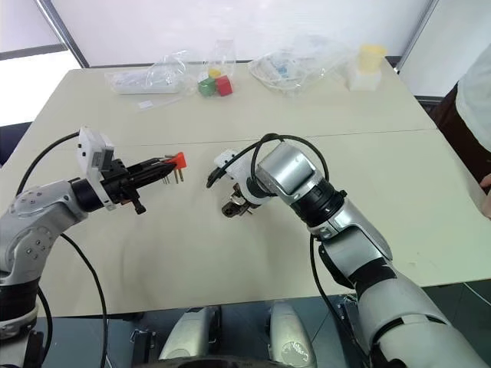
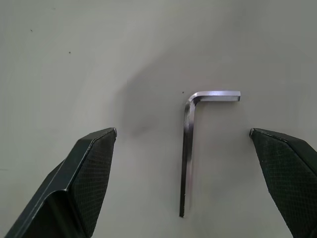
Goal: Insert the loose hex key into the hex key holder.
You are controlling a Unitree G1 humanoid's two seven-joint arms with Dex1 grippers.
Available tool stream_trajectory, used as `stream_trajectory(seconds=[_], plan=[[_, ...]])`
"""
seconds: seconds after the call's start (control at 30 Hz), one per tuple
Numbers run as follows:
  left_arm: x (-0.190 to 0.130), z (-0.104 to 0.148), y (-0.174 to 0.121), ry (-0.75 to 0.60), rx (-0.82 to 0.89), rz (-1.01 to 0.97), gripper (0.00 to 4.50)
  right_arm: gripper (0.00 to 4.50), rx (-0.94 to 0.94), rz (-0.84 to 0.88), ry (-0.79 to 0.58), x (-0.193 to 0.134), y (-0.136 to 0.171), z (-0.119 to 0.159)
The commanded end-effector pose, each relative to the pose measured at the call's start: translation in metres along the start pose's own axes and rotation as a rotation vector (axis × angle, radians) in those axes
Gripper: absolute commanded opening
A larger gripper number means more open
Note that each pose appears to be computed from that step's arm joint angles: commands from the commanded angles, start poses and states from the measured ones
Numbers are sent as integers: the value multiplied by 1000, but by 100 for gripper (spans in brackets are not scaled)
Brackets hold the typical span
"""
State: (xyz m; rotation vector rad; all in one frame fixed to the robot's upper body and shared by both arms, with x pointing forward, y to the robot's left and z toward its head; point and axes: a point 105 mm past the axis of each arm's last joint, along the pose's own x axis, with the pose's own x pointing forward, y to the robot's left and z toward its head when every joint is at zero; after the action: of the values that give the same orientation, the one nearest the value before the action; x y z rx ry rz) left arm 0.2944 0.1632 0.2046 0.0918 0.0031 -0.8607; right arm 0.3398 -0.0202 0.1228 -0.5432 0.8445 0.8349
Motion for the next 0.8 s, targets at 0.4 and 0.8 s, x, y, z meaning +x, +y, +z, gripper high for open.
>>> stream_trajectory(seconds=[0.4, 0.8], plan=[[-10, 13, -1, -19, 31, 30, 0, 109, -98, -66, 38, 21, -3, -21], [-4, 15, 3, -43, 33, 29, 0, 2, -133, -135, -347, 2, -30, -2]])
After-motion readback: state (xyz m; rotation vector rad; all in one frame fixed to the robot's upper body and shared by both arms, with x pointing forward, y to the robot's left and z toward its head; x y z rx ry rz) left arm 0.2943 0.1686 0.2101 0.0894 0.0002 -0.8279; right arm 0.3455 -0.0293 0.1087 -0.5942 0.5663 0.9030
